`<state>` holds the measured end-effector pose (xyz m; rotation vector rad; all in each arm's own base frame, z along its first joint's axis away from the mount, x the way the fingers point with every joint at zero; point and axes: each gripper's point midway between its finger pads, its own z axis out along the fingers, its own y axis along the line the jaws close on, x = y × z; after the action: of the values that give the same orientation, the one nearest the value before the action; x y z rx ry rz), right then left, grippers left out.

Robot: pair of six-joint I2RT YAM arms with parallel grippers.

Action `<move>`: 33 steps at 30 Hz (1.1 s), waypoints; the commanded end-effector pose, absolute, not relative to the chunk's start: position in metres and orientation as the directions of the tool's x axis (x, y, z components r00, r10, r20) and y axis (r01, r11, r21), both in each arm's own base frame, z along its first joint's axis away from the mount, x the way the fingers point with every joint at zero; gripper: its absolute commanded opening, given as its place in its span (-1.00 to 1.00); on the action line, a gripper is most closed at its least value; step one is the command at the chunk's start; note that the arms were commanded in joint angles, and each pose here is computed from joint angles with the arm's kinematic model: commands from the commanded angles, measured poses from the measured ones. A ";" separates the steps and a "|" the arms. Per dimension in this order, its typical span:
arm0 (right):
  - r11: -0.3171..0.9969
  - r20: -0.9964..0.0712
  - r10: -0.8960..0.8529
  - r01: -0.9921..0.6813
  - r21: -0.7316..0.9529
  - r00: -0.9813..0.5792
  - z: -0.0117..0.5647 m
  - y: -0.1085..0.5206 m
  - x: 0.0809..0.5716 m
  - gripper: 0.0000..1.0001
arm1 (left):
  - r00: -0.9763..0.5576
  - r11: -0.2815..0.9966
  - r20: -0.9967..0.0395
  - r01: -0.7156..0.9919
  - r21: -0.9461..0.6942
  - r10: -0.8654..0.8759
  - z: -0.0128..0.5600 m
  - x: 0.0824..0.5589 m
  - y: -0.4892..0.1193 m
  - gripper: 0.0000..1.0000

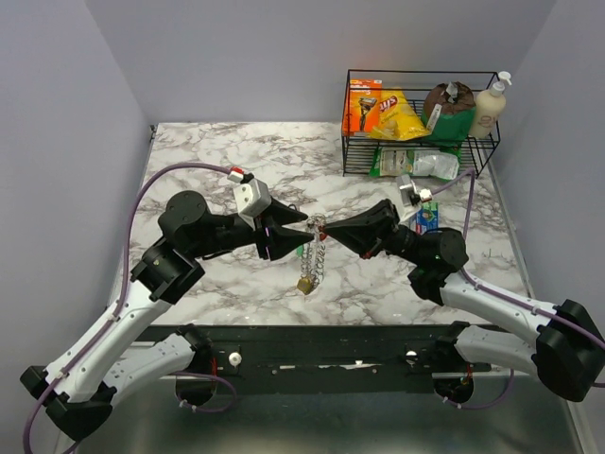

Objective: Put the keys on the keyring

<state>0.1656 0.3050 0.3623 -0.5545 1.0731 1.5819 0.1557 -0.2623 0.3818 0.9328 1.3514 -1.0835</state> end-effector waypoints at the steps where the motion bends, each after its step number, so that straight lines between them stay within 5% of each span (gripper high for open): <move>1: -0.029 -0.759 0.601 -0.956 0.291 -0.249 0.388 0.295 0.158 -0.99 | -0.072 0.196 -0.995 0.977 -0.084 -0.069 0.384 0.150 -0.270 0.09; 8: -0.030 -0.760 0.604 -0.959 0.281 -0.241 0.390 0.295 0.157 -0.99 | -0.072 0.178 -0.994 0.980 -0.085 -0.079 0.382 0.152 -0.274 0.08; 23: -0.042 -0.762 0.597 -0.959 0.282 -0.250 0.387 0.296 0.156 -0.99 | -0.086 0.139 -0.995 0.986 -0.094 -0.058 0.377 0.152 -0.282 -0.30; 33: -0.033 -0.753 0.612 -0.960 0.278 -0.240 0.389 0.292 0.155 -0.99 | -0.086 0.171 -0.996 0.981 -0.091 -0.040 0.373 0.154 -0.277 -0.17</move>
<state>0.1626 0.3029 0.3668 -0.5462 1.0225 1.6043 0.1566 -0.2818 0.3713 1.0056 1.3303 -1.1722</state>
